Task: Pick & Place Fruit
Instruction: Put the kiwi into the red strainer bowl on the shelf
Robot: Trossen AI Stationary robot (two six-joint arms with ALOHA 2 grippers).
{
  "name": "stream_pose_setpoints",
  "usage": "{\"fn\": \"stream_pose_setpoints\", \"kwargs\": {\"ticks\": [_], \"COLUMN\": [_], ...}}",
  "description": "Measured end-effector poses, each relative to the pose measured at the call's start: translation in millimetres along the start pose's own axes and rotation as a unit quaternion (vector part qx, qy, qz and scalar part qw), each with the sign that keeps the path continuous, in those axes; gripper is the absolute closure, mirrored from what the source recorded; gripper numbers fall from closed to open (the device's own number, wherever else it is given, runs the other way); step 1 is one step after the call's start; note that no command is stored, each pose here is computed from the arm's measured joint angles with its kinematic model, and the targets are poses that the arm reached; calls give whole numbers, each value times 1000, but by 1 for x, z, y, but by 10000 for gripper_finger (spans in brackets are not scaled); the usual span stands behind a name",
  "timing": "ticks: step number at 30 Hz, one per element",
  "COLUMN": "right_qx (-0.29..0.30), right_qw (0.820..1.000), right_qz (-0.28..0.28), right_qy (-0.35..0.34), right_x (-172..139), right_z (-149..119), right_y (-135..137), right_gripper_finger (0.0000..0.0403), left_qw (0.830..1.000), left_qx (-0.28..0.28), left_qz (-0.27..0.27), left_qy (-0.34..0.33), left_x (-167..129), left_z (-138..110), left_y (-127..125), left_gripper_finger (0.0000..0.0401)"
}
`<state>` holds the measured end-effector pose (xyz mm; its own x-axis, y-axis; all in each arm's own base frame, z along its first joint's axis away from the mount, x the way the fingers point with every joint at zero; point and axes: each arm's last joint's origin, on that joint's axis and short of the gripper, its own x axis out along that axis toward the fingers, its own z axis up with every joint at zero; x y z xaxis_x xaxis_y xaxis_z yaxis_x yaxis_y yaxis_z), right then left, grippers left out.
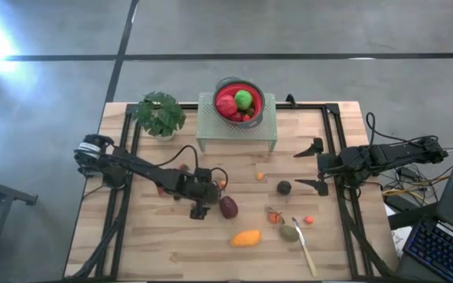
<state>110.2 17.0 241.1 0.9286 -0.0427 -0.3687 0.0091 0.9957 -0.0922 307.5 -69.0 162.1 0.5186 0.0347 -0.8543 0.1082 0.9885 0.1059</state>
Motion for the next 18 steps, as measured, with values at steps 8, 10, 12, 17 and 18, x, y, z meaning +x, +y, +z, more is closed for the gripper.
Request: {"fn": "stream_pose_setpoints", "kwargs": {"ticks": [8, 10, 12, 17, 18], "right_qx": [0, 0, 0, 0, 0], "right_qw": [1000, 1000, 1000, 1000, 1000], "right_qz": [0, 0, 0, 0, 0], "right_qy": [0, 0, 0, 0, 0], "right_x": [0, 0, 0, 0, 0], "right_z": [0, 0, 0, 0, 0], "right_y": [0, 0, 0, 0, 0], "right_gripper_finger": [3, 3, 3, 3, 3], "left_qw": [1000, 1000, 1000, 1000, 1000], "left_qx": [0, 2, 2, 4, 5], "left_qz": [1, 1, 1, 2, 2], "left_qy": [1, 1, 1, 13, 19], "left_x": [0, 0, 0, -1, -2], "left_z": [0, 0, 0, -1, 0], "left_y": [2, 2, 2, 2, 2], "left_gripper_finger": [48, 64, 80, 115, 121]}}
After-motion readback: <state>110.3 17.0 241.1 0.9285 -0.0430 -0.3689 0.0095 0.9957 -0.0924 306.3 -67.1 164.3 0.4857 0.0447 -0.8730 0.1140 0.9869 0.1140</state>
